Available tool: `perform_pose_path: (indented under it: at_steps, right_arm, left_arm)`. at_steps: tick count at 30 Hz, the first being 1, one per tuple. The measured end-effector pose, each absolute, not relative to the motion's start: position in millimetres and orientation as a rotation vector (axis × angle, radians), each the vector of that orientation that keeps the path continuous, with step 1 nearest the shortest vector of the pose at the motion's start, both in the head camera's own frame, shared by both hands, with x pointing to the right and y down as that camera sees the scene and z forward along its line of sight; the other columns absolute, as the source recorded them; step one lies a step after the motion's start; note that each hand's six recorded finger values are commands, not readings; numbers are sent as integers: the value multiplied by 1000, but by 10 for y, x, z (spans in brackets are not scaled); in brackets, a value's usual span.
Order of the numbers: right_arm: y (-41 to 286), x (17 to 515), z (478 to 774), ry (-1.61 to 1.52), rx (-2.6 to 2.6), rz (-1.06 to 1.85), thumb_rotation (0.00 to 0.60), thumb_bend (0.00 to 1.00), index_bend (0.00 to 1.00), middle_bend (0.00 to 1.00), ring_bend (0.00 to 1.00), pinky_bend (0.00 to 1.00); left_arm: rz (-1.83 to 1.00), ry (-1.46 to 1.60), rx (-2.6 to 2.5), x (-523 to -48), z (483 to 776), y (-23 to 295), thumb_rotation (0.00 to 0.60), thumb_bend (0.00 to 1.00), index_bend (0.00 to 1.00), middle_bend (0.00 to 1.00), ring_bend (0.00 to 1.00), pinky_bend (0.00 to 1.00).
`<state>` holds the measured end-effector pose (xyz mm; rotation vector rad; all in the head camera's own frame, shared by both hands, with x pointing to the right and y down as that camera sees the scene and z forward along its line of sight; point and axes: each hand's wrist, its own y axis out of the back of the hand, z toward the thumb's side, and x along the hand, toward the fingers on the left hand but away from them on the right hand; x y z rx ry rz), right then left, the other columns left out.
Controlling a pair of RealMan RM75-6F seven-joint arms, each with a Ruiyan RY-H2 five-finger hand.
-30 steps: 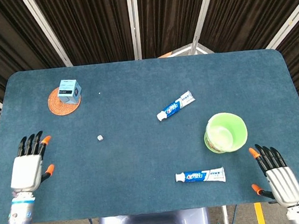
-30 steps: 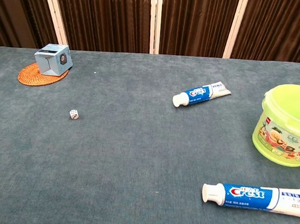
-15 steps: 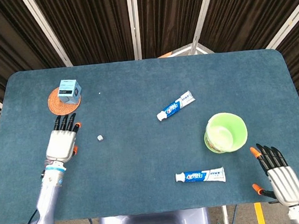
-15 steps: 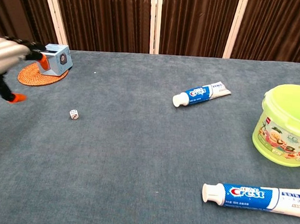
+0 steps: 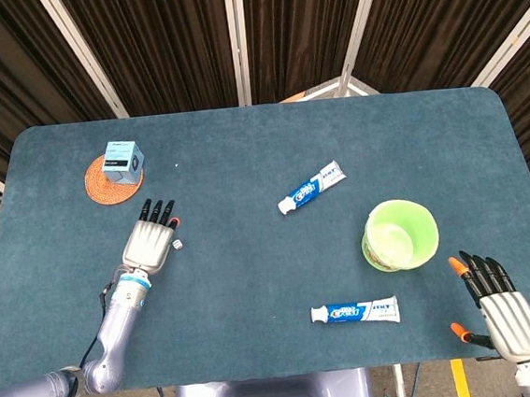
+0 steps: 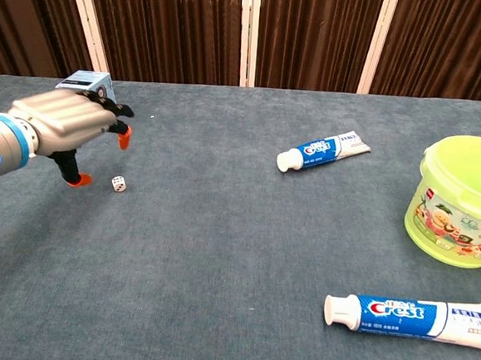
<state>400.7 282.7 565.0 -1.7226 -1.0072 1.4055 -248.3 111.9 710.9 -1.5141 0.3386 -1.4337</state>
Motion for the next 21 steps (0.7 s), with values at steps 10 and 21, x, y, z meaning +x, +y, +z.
perform_pose_path:
  at_steps: [10, 21]
  right_arm:
    - [2805, 4031, 5684, -1010, -1714, 1419, 600, 68, 0, 0, 0, 0]
    - [2771, 4060, 5683, -1030, -1704, 1418, 600, 68, 0, 0, 0, 0]
  left_arm:
    - [-1296, 247, -1526, -2466, 7250, 1062, 600, 290, 390, 0, 0, 0]
    - [-1254, 188, -1531, -2420, 7415, 1050, 600, 290, 344, 0, 0, 0]
